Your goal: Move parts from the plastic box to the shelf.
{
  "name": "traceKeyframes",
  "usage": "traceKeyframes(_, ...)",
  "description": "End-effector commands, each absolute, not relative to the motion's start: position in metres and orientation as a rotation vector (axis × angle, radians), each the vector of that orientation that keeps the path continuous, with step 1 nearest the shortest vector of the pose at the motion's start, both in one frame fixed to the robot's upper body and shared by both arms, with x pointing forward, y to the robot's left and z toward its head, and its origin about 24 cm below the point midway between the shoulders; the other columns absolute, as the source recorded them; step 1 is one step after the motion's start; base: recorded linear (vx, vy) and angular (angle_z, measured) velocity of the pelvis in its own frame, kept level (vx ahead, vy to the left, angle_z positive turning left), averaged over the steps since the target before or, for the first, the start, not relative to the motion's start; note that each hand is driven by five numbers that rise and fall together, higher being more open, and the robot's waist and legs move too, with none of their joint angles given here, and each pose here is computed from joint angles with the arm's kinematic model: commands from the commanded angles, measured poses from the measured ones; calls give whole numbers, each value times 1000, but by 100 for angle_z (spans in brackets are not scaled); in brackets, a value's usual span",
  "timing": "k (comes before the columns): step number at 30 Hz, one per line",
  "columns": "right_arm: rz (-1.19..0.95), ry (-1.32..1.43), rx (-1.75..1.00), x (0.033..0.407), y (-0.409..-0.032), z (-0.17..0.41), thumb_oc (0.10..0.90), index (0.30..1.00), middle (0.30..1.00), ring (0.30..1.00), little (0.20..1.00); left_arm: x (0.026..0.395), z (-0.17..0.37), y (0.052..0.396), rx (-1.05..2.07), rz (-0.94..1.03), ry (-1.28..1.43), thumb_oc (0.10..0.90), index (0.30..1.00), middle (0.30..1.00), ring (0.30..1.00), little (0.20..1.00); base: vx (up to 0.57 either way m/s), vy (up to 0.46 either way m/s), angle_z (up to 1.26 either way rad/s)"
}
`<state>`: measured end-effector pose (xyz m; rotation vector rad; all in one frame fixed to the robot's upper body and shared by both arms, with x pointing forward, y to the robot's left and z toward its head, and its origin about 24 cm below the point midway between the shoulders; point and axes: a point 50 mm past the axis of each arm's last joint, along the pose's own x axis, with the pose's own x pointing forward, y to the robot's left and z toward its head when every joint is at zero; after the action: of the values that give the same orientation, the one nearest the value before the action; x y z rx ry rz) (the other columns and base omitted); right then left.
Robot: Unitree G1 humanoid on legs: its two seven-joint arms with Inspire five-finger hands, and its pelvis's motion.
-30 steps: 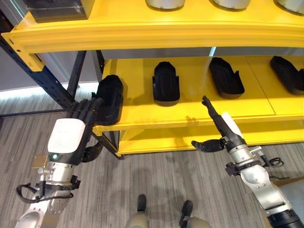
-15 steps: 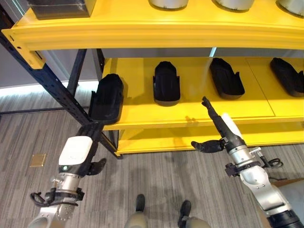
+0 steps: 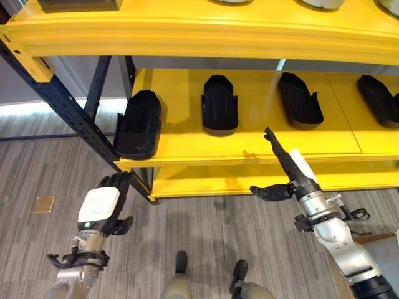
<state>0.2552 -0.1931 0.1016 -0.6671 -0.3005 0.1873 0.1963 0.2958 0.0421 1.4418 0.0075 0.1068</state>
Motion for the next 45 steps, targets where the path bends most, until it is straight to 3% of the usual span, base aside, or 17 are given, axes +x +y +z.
traceKeyframes(1, 143, -611, -587, 264, -174, 158, 900, 1000, 1000, 1000, 1000, 221, 92, 301, 1527, 289, -231, 900, 1000, 1000, 1000, 1000, 0, 0, 0)
traceKeyframes(45, 156, -684, -585, 269, -162, 170, 900, 1000, 1000, 1000, 1000, 263, 137, 303, 1570, 485, -393, 900, 1000, 1000, 1000, 1000, -2, 4, -1)
